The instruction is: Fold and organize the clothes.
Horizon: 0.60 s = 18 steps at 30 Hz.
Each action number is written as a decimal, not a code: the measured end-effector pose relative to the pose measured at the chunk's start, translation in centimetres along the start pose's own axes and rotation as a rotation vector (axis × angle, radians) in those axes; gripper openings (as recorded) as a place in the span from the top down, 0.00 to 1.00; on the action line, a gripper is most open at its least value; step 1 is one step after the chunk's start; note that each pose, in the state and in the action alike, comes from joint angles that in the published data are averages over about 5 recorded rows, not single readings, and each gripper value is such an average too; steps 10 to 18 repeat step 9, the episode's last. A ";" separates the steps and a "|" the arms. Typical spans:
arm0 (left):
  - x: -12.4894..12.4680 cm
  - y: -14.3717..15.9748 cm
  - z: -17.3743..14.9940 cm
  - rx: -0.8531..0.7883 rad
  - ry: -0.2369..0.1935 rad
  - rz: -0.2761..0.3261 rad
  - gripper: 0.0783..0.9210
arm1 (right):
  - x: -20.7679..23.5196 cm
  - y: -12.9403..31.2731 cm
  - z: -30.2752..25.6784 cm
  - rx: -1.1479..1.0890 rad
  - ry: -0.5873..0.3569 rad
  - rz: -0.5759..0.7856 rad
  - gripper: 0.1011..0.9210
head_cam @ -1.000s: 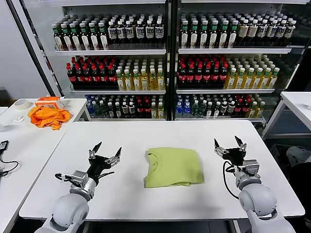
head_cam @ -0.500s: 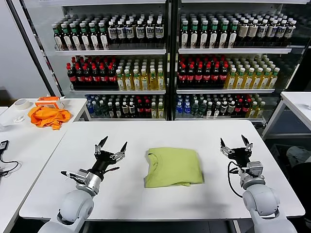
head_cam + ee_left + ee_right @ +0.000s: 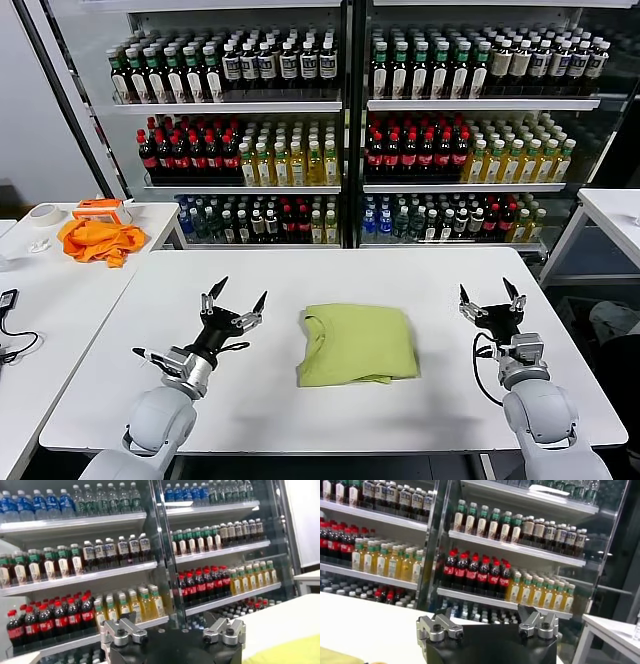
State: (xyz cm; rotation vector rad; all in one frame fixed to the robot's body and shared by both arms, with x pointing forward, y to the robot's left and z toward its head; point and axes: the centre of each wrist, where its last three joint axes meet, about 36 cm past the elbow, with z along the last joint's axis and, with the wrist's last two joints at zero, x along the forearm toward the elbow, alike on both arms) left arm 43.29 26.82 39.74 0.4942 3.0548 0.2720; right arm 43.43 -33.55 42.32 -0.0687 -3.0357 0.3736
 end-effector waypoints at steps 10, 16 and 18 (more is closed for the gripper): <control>-0.4 -0.2 0.4 -0.026 -0.012 0.012 0.12 | 0.2 -0.2 0.3 0.014 0.004 -0.001 0.12; -0.4 -0.2 0.4 -0.026 -0.012 0.012 0.12 | 0.2 -0.2 0.3 0.014 0.004 -0.001 0.12; -0.4 -0.2 0.4 -0.026 -0.012 0.012 0.12 | 0.2 -0.2 0.3 0.014 0.004 -0.001 0.12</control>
